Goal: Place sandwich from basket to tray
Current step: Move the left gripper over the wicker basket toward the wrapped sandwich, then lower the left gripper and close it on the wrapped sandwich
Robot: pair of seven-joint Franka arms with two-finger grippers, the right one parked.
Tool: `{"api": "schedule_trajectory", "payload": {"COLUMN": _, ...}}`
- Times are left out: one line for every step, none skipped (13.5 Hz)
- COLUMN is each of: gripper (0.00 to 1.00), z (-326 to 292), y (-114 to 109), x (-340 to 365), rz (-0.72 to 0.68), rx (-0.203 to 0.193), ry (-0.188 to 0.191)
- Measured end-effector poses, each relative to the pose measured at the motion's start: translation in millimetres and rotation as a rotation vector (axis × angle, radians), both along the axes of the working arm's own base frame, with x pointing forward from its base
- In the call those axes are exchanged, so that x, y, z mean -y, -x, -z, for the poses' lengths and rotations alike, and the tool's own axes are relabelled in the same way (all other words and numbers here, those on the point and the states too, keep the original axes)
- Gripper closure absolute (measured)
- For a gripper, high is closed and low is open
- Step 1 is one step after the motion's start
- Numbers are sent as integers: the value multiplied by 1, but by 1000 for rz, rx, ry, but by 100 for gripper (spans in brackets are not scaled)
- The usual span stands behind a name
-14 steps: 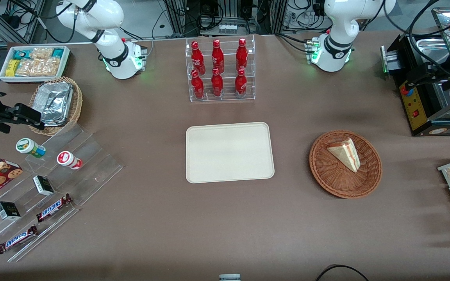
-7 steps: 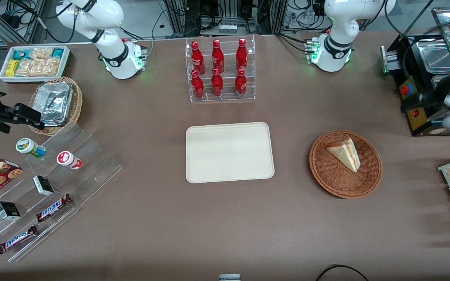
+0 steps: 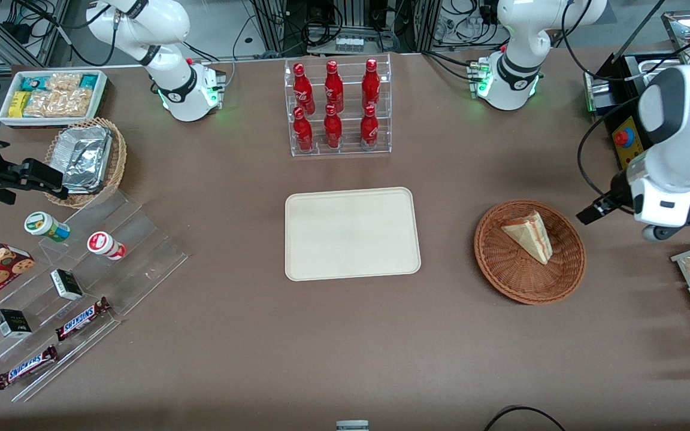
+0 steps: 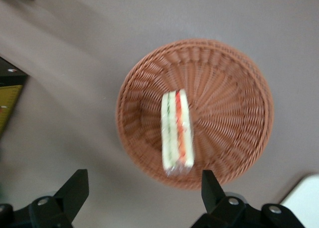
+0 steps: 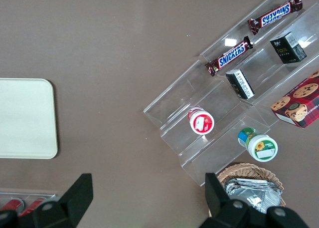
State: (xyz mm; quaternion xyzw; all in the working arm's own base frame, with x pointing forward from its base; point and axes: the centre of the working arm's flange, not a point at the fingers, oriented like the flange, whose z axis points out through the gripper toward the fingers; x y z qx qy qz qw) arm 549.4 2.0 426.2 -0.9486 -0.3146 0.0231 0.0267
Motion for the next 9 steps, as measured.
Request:
{"api": "schedule_trajectory", "payload": {"gripper": 0, "z": 16, "y": 3, "x": 3, "rz": -40, "rx": 29, "ry": 0}}
{"api": "schedule_trajectory", "payload": {"gripper": 0, "z": 32, "y": 7, "x": 10, "rz": -65, "rx": 53, "ry": 1}}
{"api": "schedule_trajectory", "payload": {"gripper": 0, "z": 46, "y": 12, "x": 21, "rz": -76, "rx": 68, "ry": 3}}
{"api": "schedule_trajectory", "payload": {"gripper": 0, "z": 59, "y": 18, "x": 36, "rz": -77, "rx": 77, "ry": 5}}
{"api": "schedule_trajectory", "payload": {"gripper": 0, "z": 69, "y": 23, "x": 49, "rz": -70, "rx": 79, "ry": 7}}
{"api": "schedule_trajectory", "payload": {"gripper": 0, "z": 79, "y": 27, "x": 59, "rz": -58, "rx": 79, "ry": 8}}
{"api": "schedule_trajectory", "payload": {"gripper": 0, "z": 89, "y": 31, "x": 65, "rz": -47, "rx": 77, "ry": 8}}
{"api": "schedule_trajectory", "payload": {"gripper": 0, "z": 99, "y": 35, "x": 67, "rz": -41, "rx": 72, "ry": 8}}
{"api": "schedule_trajectory", "payload": {"gripper": 0, "z": 110, "y": 40, "x": 67, "rz": -41, "rx": 66, "ry": 8}}
